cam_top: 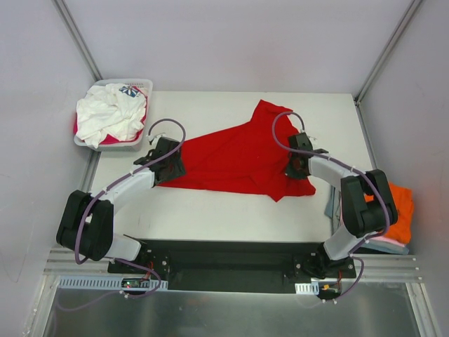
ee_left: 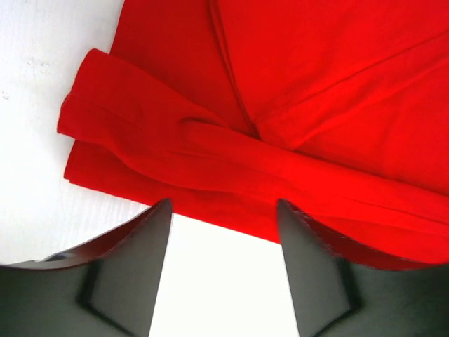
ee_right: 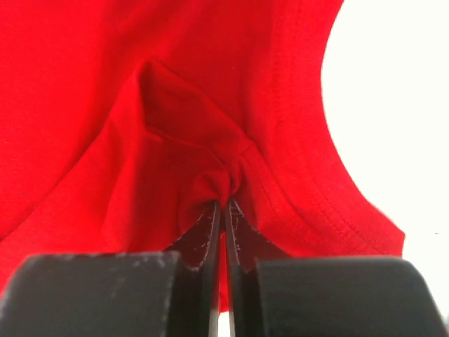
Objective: Fold and stack the t-shirts
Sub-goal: Fold the flattened tshirt in 1/3 of the way
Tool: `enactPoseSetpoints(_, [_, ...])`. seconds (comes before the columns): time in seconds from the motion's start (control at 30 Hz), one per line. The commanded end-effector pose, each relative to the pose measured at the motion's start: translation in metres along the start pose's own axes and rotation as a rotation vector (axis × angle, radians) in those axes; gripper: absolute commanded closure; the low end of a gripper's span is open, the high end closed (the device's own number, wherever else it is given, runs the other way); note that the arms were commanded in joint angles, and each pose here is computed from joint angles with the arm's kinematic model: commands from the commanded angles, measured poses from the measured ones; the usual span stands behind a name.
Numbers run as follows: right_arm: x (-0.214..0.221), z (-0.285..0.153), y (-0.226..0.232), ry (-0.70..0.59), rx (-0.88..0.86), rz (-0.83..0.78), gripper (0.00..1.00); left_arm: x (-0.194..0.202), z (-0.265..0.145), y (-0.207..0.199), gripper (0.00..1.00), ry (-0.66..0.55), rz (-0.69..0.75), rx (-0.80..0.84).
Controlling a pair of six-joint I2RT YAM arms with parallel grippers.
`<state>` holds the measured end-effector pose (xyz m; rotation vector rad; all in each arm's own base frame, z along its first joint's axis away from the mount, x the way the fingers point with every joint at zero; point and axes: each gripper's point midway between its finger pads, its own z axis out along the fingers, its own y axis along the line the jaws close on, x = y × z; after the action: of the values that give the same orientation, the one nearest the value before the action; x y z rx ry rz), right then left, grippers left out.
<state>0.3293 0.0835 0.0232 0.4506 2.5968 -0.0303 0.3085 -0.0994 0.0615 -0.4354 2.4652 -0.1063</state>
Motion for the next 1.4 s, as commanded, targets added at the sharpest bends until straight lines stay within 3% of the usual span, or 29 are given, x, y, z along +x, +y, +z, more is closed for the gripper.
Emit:
enactPoseSetpoints(0.0, [-0.035,-0.012,0.018,-0.089,-0.052,0.025,0.99,-0.001,-0.002,-0.003,0.46,-0.018,0.008,0.017])
enactPoseSetpoints(0.17, [-0.056,-0.047,0.026,-0.147,-0.079,0.003,0.99,-0.003,-0.003,-0.001,0.46,-0.027,0.008,0.008])
enactPoseSetpoints(0.3, [-0.057,-0.054,0.024,-0.144,-0.066,-0.012,0.69,-0.003,-0.001,-0.002,0.43,-0.022,0.007,0.006])
enactPoseSetpoints(0.43, [-0.044,-0.042,0.011,-0.109,-0.002,-0.016,0.54,-0.002,0.001,-0.004,0.42,-0.016,0.011,0.008])
enactPoseSetpoints(0.7, [-0.018,-0.039,-0.01,-0.095,0.021,0.037,0.53,0.0,0.002,-0.002,0.41,-0.015,0.01,0.004])
enactPoseSetpoints(0.97, [0.034,-0.009,-0.051,0.036,0.024,0.183,0.55,0.022,0.016,0.012,0.38,0.035,-0.022,-0.055])
enactPoseSetpoints(1.23, [0.033,-0.013,-0.089,0.036,0.107,0.283,0.55,0.04,0.027,0.022,0.36,0.075,-0.054,-0.1])
enactPoseSetpoints(1.37, [0.014,-0.028,-0.081,-0.02,0.066,0.229,0.55,0.038,0.025,0.021,0.36,0.064,-0.046,-0.088])
